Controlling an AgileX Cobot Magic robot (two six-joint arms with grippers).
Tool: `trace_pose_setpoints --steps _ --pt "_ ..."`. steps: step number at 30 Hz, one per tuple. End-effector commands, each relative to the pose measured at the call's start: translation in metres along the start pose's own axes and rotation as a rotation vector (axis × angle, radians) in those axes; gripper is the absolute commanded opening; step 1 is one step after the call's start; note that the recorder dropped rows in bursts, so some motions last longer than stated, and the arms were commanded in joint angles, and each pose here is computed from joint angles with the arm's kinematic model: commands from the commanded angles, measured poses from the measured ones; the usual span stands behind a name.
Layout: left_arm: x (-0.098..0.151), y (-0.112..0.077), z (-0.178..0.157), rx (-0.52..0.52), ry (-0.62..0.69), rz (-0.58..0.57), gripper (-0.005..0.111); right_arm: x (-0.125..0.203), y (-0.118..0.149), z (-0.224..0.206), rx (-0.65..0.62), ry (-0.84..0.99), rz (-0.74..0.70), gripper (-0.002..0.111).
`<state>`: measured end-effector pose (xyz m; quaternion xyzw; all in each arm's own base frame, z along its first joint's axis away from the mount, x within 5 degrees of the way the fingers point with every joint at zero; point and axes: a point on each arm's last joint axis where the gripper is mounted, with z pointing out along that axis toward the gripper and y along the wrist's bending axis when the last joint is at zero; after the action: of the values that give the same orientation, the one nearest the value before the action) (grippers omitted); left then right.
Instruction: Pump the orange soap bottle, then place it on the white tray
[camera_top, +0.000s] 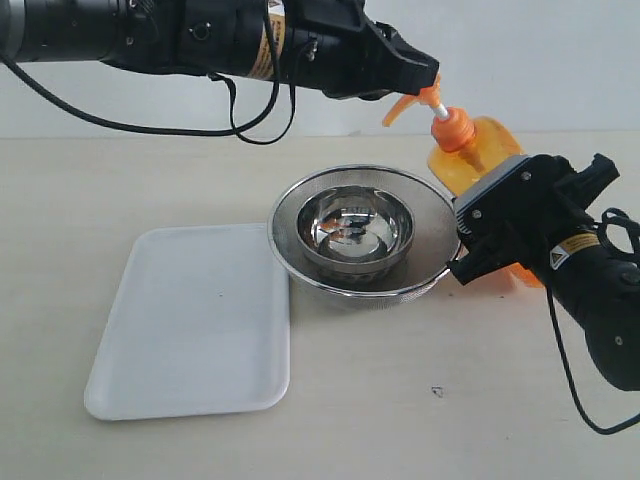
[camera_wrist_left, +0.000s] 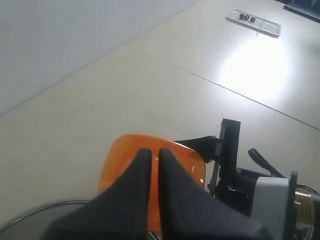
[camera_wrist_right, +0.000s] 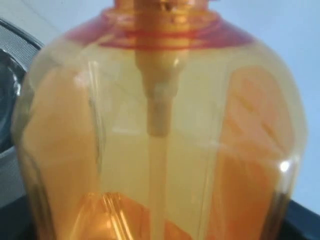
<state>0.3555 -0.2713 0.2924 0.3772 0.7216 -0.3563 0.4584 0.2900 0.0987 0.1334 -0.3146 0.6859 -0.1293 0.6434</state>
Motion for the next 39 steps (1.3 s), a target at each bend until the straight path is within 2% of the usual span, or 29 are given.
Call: trace_pose_setpoints --steps 1,12,21,39 --pt "-0.010 -0.005 -0.011 0.004 -0.018 0.003 0.005 -0.009 -0.005 0.001 0.036 -0.061 0.001 0.000" --pt "0.000 0.003 -0.003 -0.025 0.005 -0.013 0.005 -0.009 -0.005 0.001 0.036 -0.061 0.001 0.000" --pt "0.029 0.011 0.020 -0.010 0.074 -0.061 0.005 -0.009 -0.005 0.001 0.036 -0.061 0.001 0.000" --pt "0.061 0.020 0.042 0.022 0.130 -0.116 0.005 -0.011 -0.002 0.001 0.003 -0.084 -0.015 0.000"
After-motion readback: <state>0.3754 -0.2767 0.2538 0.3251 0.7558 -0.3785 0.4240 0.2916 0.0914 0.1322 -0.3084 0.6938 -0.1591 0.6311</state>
